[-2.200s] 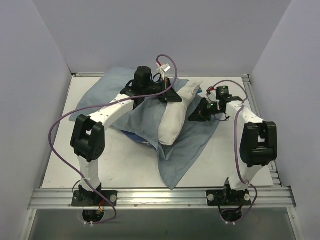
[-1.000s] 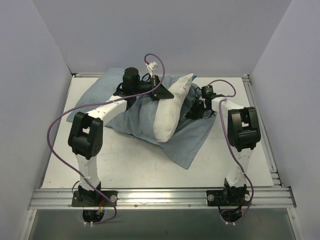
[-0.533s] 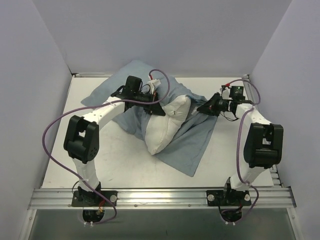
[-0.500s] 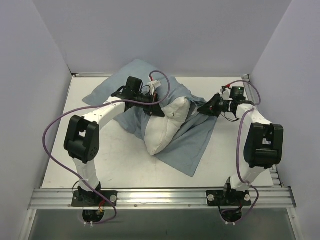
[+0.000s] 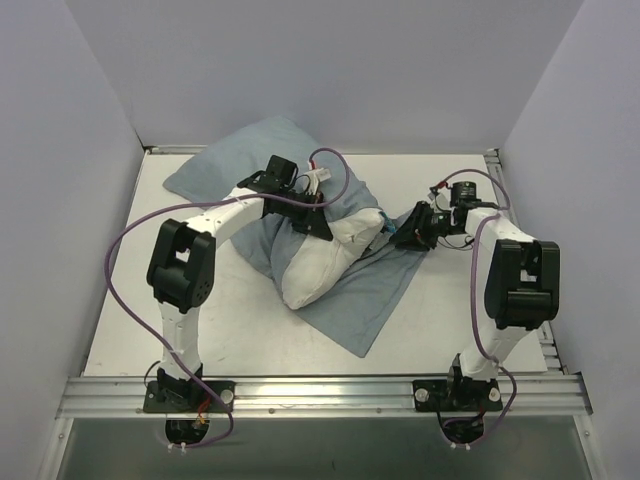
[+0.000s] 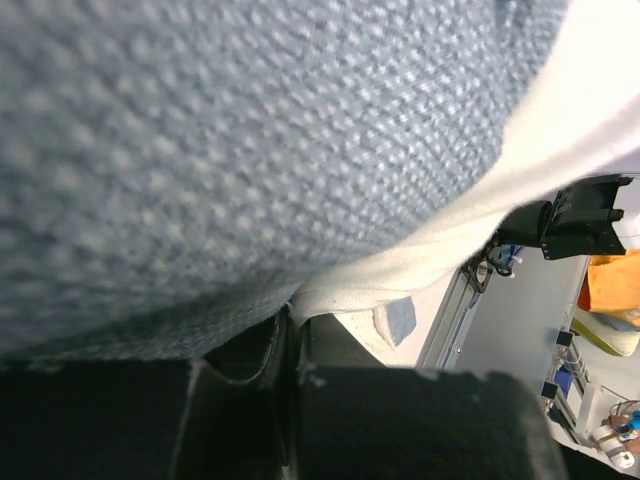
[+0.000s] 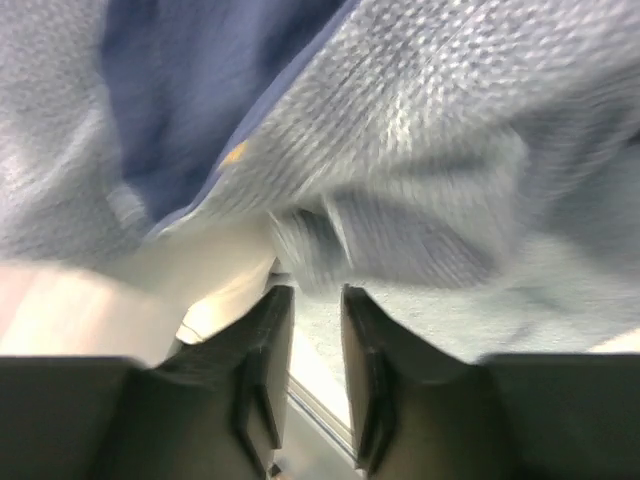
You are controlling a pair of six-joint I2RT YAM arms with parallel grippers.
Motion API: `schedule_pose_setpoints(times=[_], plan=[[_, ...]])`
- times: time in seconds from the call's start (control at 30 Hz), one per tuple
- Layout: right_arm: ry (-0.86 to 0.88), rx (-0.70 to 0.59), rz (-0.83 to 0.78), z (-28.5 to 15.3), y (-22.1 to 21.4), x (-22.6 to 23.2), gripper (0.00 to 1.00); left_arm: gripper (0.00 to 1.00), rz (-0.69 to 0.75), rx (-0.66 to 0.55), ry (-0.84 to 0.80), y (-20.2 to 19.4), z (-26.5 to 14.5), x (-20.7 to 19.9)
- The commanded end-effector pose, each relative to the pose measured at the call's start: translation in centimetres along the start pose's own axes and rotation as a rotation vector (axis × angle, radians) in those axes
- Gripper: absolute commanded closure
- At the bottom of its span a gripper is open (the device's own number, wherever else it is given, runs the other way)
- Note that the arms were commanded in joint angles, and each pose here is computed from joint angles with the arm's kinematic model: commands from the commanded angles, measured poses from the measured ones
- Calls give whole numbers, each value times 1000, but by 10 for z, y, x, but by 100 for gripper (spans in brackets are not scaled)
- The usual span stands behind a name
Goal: Put the pillow into the pillowcase
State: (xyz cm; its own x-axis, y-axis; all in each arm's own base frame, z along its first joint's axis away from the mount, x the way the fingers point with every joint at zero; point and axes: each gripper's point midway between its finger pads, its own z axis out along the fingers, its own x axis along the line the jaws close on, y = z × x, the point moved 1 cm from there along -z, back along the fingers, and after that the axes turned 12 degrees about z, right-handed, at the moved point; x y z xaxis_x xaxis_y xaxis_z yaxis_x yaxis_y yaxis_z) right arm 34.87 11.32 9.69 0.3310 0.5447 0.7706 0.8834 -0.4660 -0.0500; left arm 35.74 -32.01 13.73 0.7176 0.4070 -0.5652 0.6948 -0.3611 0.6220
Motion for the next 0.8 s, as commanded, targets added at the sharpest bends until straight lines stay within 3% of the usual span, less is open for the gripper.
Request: schedule_pose_setpoints(times=[0.0, 0.03, 0.17, 0.57, 0.63, 0.67, 0.7, 0.77], plan=[[-66, -17, -10, 7, 1, -12, 67, 100, -65, 65, 159, -22, 9, 46], [-61, -40, -22, 11, 8, -11, 58, 100, -67, 67, 152, -23, 10, 45], [-134, -75, -18, 31, 17, -9, 41, 100, -68, 66, 133, -24, 10, 42], [-181, -7, 0, 90, 4, 3, 45, 100, -76, 45, 123, -14, 11, 45], [-225, -31, -7, 89, 10, -2, 53, 100, -83, 44, 138, -14, 11, 48], [-246, -24, -27, 86, 11, -6, 63, 100, -102, 44, 143, -14, 11, 50], [-256, -14, -32, 80, 11, -7, 84, 100, -117, 38, 153, -13, 8, 54], [-258, 45, 19, 57, 3, -13, 99, 100, -136, 18, 207, -7, 1, 64]])
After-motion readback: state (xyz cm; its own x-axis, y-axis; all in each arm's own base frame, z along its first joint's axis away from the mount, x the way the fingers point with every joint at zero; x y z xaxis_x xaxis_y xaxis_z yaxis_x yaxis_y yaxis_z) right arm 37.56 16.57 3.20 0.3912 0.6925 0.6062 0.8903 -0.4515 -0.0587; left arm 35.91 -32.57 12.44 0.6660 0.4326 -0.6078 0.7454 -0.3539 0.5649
